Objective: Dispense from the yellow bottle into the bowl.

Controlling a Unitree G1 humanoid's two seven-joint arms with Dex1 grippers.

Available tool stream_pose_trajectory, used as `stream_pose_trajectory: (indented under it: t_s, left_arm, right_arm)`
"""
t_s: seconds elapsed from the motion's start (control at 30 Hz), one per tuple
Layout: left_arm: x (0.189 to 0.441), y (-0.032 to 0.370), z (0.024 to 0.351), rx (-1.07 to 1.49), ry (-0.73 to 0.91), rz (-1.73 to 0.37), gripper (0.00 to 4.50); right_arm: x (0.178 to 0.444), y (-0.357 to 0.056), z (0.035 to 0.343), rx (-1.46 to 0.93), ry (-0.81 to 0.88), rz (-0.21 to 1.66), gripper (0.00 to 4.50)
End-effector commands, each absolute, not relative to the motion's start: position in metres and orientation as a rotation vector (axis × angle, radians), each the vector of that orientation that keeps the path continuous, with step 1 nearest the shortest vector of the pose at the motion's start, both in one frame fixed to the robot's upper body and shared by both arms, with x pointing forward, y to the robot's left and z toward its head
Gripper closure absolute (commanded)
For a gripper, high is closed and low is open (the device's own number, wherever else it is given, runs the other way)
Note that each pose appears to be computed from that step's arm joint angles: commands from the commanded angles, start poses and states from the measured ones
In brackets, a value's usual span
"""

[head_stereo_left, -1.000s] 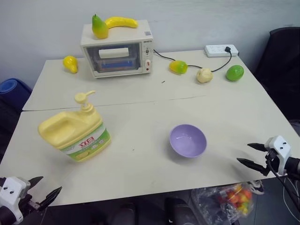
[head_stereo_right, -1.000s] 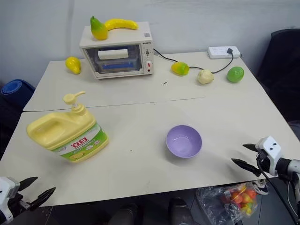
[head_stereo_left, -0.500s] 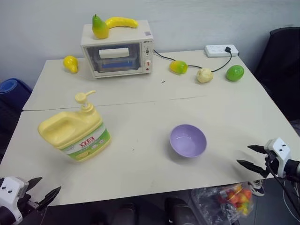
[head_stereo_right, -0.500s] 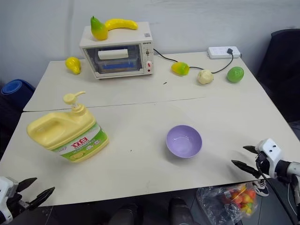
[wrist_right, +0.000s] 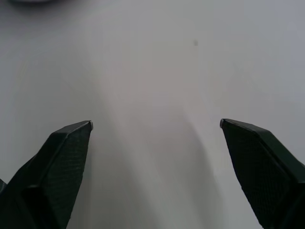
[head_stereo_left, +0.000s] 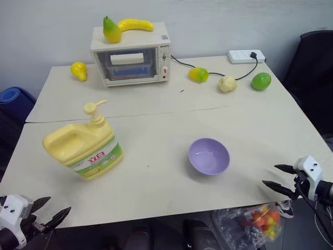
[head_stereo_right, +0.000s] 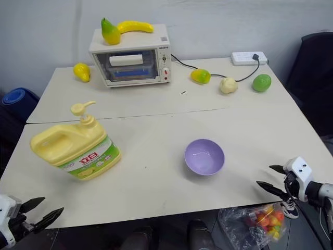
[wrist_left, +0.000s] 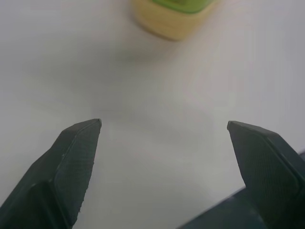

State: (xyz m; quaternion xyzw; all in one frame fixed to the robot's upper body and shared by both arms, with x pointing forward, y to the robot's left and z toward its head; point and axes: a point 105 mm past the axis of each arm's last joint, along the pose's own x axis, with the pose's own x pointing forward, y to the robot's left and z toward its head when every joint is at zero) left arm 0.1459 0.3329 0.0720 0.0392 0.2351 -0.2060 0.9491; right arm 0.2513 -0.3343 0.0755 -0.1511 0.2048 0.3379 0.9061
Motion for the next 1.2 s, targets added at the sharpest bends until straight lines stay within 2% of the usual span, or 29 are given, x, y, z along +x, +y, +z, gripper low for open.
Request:
stream_pose_trajectory:
  t_s: [0.03,0.3,0.43,0.6,0.83,1.0,1.2]
  left_arm:
    - [0.139,0.314,0.111,0.081,0.443,-0.573,0.00]
    - [0.110,0.243,0.163,0.116,0.534,-1.066,0.00]
    - [0.132,0.212,0.188,0.280,0.413,-1.177,0.00]
    - [0.146,0.195,0.187,0.329,0.350,-1.194,0.00]
    - [0.151,0.197,0.176,0.325,0.359,-1.190,0.00]
    - [0.151,0.193,0.176,0.323,0.348,-1.202,0.00]
    - [0.149,0.188,0.175,0.325,0.342,-1.225,0.00]
  right_arm:
    - [0.244,-0.323,0.116,-0.352,0.370,0.785,0.02]
    - [0.218,-0.259,0.151,-0.410,0.356,1.036,0.02]
    - [0.228,-0.216,0.162,-0.486,0.232,1.064,0.02]
    - [0.231,-0.185,0.151,-0.558,0.171,1.050,0.02]
    - [0.238,-0.174,0.121,-0.676,0.171,1.061,1.98]
    - [0.243,-0.170,0.115,-0.704,0.158,1.076,3.62]
    - [0.254,-0.159,0.104,-0.732,0.168,1.139,3.62]
